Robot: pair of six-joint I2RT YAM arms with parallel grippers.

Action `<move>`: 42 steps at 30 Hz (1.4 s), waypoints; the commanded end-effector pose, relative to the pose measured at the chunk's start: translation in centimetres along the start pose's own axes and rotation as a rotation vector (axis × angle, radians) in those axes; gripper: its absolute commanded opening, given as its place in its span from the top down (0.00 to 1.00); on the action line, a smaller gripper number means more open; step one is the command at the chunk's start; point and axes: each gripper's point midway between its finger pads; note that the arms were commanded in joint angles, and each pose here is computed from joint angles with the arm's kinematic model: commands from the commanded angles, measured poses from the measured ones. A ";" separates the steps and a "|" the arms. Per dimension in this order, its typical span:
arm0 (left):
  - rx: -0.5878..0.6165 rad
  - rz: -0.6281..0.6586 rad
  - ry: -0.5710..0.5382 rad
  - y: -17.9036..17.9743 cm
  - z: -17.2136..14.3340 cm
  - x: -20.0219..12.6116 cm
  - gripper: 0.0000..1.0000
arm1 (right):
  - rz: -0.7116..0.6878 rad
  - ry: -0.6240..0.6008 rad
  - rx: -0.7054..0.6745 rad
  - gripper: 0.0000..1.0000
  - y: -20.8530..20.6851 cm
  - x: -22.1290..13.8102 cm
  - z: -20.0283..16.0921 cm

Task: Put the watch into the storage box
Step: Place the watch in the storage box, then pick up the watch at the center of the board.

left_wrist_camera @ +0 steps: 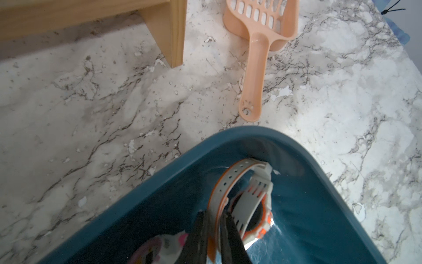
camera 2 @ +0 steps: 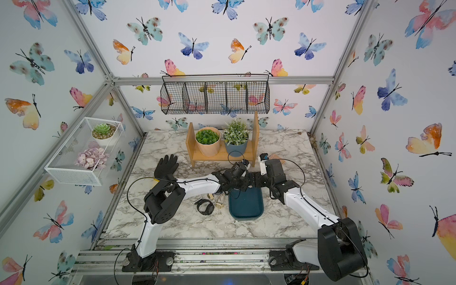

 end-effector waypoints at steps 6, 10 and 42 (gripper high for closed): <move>0.025 0.023 -0.033 0.0 1.6 -0.7 0.69 | 0.024 0.002 -0.017 0.24 0.2 0.3 -0.3; 0.030 0.038 -0.062 0.0 2.7 -1.7 0.58 | 0.035 -0.005 -0.019 0.25 0.4 0.2 -0.2; -0.268 0.310 -0.003 14.2 -7.0 -14.6 0.45 | 0.229 0.024 -0.177 0.26 9.0 2.1 -1.4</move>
Point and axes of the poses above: each gripper's point midway between its finger pads, its own x axis out along the fingers, its own y axis along the line the jaws close on, z = x × y, and after that the axes turned 6 degrees about x, right-handed
